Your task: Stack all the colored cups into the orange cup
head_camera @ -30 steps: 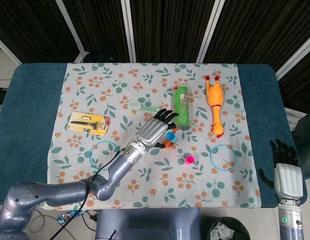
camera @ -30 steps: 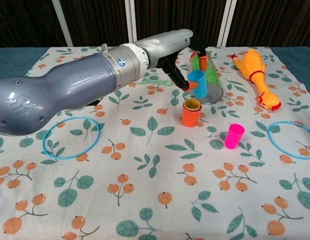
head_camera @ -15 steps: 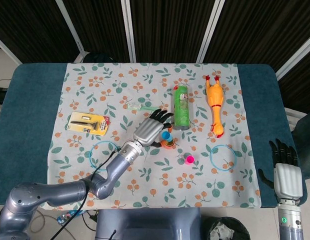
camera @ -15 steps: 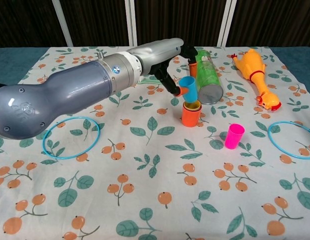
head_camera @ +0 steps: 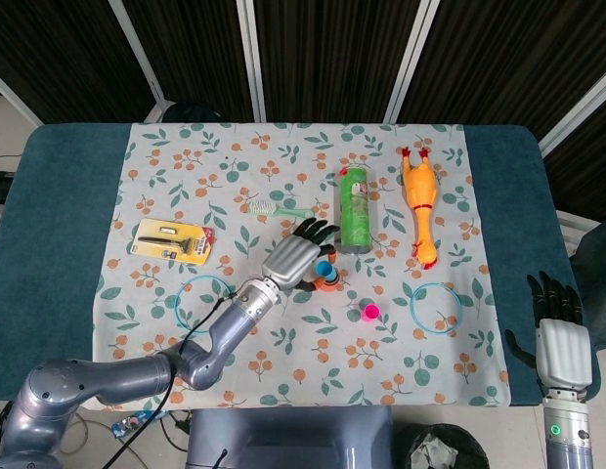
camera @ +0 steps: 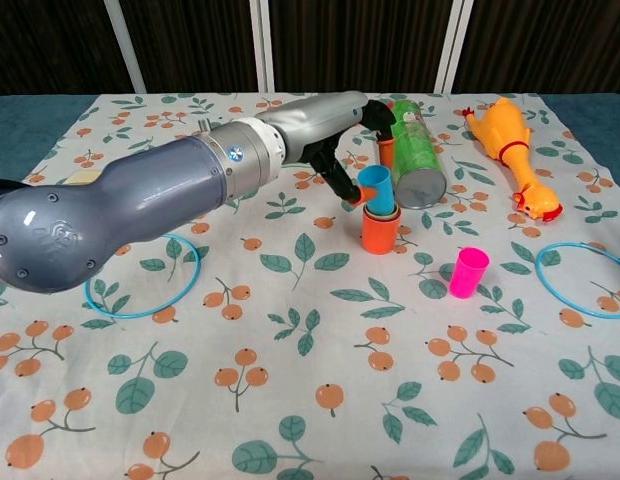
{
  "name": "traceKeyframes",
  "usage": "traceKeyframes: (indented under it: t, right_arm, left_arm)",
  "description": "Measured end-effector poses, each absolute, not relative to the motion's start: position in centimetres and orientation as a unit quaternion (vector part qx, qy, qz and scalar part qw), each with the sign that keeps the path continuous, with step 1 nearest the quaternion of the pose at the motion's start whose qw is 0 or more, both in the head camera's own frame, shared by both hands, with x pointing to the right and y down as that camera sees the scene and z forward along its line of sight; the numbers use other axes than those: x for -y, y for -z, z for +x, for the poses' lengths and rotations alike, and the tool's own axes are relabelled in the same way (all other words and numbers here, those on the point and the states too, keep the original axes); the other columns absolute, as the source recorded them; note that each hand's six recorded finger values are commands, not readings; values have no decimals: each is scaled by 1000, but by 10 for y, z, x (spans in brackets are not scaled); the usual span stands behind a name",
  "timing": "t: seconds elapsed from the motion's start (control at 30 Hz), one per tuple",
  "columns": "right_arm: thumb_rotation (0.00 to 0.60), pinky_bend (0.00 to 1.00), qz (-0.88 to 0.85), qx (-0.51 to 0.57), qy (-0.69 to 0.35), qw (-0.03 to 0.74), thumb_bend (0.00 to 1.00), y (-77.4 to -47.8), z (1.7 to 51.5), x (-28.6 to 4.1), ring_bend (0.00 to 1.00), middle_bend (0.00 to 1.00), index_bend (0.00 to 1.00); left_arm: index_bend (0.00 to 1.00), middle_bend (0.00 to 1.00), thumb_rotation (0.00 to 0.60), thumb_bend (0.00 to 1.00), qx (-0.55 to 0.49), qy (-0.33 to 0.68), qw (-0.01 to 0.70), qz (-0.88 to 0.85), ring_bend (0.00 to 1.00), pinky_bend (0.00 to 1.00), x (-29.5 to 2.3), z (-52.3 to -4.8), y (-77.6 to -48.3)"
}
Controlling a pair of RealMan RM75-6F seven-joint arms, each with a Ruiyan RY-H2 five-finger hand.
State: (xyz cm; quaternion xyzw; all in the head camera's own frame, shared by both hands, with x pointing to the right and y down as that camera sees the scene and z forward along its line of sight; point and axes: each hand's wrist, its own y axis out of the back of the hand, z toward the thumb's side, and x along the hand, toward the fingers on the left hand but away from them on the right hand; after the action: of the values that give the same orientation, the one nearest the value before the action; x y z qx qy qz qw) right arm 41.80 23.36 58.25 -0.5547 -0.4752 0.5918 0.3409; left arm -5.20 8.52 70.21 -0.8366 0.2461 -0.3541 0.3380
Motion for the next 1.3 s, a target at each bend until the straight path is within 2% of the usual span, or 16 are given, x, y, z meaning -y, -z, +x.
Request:
traceKeyframes:
  t: [0.07,0.2,0.33,0.53,0.73,0.97,1.13,1.3]
  right_arm:
    - [600,46,-555,475,-592,340,367,-583,418,-234,0,0,52]
    - [600,46,-554,477,-592,339,367,-582,419,-233,0,0,51]
    - [600,46,-552,480,-592,339,367,-581,420,-233,0,0,51]
    - [600,46,-552,479,-593,338,367,-581,420,-233,0,0,51]
    - [600,46,-556,474,-595,335,367,-584,420,-234,0,0,52]
    - [600,46,-561,469,-594,334,367,-588,414,-235,0,0,52]
    - [600,46,-564,466,-593,337,367,-588,410,-235,0,0,52]
    - [600,46,-585,455,-585,330,367,-592,403,-235,0,0,52]
  left_arm:
    - [407,89,600,307,-242,355,339,-837,0,0,-87,-51,-703]
    - [205,58,600,216,-231,363,345,-834,0,0,-88,-52,-706]
    - [111,41,600,172,-217,375,358,-827,0,0,-88,-55,-709]
    - [111,44,600,171,-221,366,366,-826,0,0,-84,-52,-693]
    - [109,35,600,146,-279,345,401,-801,0,0,-65,-70,-653]
    - [107,35,600,137,-317,389,493,-711,0,0,-36,-151,-611]
    - [113,32,600,137,-334,426,481,-690,0,0,-38,-217,-590]
    - [121,29,600,137,-347,487,445,-666,0,0,-61,-303,-576]
